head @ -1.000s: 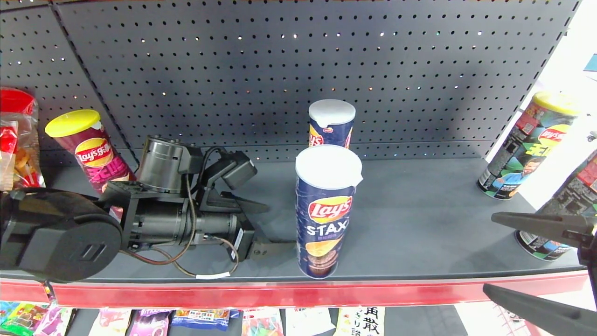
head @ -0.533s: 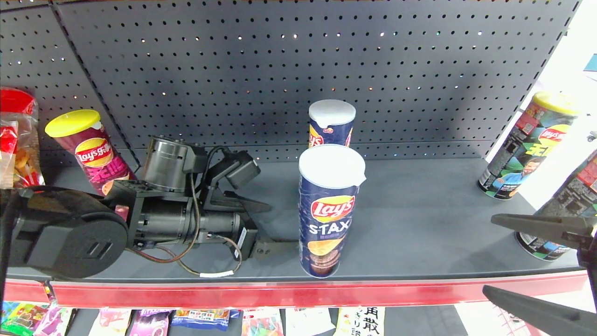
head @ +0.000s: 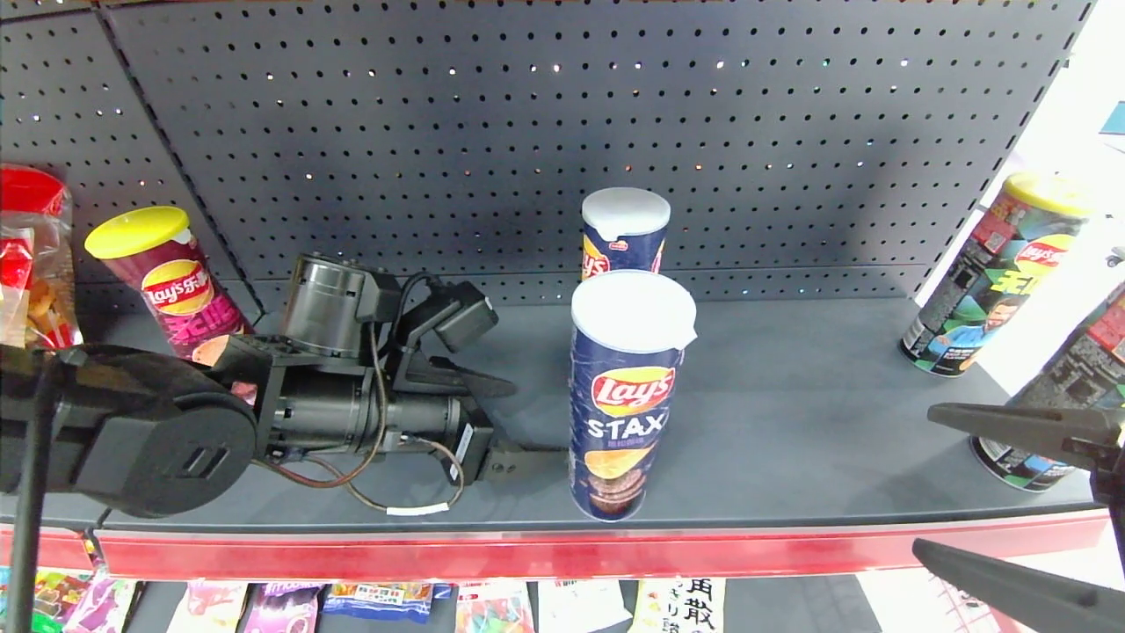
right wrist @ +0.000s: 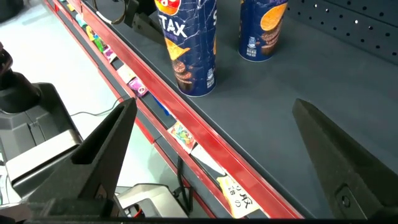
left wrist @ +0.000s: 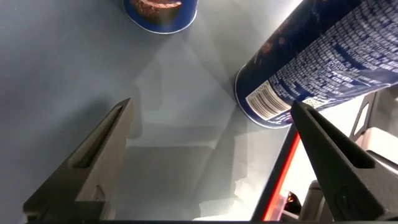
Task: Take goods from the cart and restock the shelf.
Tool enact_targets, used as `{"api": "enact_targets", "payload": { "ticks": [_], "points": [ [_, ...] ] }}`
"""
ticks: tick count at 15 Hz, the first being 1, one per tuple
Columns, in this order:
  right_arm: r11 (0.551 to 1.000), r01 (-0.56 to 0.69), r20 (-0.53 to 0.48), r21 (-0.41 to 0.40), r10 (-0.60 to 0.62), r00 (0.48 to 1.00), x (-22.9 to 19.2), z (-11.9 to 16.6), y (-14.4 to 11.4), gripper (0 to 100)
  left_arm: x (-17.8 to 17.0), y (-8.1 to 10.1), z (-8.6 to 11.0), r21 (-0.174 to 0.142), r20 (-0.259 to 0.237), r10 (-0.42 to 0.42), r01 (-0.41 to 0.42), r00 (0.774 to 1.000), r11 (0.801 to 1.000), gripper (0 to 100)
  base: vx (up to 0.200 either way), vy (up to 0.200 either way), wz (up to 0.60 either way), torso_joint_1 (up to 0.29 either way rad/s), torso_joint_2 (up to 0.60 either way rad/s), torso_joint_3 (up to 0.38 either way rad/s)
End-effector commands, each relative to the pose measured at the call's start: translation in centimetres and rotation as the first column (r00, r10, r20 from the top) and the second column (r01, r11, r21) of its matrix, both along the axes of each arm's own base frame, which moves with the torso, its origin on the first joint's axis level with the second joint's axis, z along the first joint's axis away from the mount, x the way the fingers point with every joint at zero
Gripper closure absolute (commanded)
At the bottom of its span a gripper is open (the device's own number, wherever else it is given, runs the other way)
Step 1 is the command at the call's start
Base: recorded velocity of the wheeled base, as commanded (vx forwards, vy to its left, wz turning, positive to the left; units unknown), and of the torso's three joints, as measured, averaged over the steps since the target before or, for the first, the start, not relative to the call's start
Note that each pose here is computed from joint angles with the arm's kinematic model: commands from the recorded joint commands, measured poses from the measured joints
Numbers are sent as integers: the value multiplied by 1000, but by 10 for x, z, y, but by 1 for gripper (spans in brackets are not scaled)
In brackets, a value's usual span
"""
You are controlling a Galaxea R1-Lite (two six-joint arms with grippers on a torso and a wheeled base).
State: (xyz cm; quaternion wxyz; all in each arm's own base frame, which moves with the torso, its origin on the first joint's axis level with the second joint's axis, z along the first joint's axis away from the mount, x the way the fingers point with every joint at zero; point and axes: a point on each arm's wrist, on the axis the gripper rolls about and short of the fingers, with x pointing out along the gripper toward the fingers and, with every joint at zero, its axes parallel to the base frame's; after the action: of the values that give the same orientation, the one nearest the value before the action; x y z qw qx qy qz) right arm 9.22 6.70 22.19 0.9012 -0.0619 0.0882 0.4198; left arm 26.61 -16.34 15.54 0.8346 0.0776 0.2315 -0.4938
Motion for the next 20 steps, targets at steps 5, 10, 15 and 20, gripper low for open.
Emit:
{"api": "enact_targets", "payload": {
  "ticks": [5,10,15,20],
  "points": [
    [1000,-1,-2,-1,1,1000,0,-1,0,0,0,-4,-3,4,-8,-11,11,1000,1000,0,0,0,0,0,0,0],
    [1000,-11,-28,-18,10,1000,-12,-20,-7,0,-9,13,10,1,29,55,-55,998,998,0,0,0,0,0,0,0],
    [993,116,-9,-15,-116,993,-38,-48,-32,0,-68,69,42,-12,166,301,-304,939,953,0,0,0,0,0,0,0],
    [770,636,52,-37,-635,771,-56,-39,-61,0,-172,128,42,50,218,649,-672,729,739,0,0,0,0,0,0,0]
  ]
}}
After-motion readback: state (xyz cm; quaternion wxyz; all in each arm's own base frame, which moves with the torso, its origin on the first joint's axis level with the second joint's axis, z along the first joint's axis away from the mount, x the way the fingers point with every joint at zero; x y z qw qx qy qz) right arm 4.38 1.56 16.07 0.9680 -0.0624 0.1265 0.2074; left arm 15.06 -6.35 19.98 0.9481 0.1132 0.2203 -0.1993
